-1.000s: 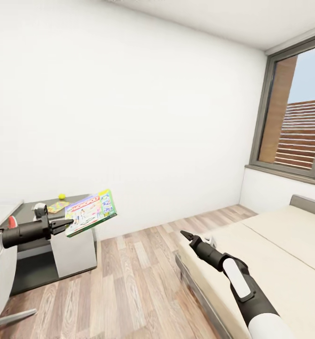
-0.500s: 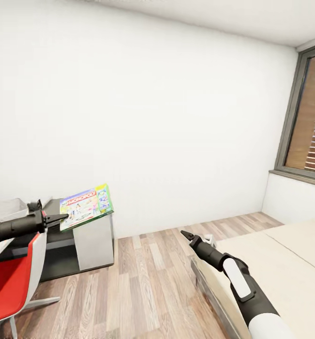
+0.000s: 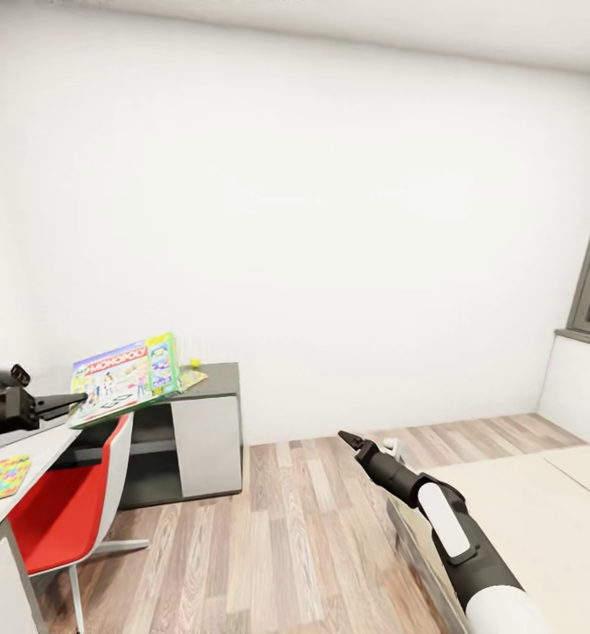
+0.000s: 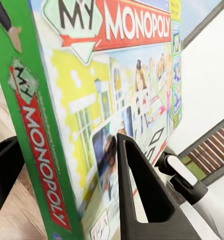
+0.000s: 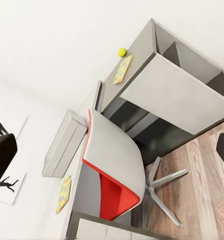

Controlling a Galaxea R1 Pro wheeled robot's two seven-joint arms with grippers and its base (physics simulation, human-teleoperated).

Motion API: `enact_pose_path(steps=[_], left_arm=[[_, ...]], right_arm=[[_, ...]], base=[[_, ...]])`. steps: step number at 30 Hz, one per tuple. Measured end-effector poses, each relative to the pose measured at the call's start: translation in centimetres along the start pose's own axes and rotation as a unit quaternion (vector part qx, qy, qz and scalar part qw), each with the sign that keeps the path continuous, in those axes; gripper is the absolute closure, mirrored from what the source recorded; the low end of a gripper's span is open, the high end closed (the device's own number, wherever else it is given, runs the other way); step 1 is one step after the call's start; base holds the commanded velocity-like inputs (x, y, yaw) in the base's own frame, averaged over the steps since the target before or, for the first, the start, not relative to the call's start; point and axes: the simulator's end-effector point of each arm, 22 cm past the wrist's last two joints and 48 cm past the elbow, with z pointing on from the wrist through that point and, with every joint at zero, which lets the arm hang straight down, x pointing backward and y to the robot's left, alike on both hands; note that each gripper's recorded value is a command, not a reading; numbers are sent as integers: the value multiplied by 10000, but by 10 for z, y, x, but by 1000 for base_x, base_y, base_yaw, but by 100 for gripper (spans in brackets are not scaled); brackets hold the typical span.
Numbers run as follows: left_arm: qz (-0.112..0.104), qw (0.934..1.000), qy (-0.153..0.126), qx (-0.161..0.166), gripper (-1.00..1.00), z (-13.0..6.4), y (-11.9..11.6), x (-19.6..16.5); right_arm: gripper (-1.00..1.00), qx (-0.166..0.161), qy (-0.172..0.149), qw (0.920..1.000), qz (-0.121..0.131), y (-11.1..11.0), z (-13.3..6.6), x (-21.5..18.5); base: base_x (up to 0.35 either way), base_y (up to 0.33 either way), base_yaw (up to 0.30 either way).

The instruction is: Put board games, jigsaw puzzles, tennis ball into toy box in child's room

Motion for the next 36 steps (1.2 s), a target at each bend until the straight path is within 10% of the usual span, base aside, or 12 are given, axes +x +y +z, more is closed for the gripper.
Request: enact_pose_path(steps=[36], left_arm=[[-193,9998,-70,-47,100,-8,5,1]], right_arm=[[-100,-190,-97,9993,-295,21,-3,-9]], base=[[61,-20,87]])
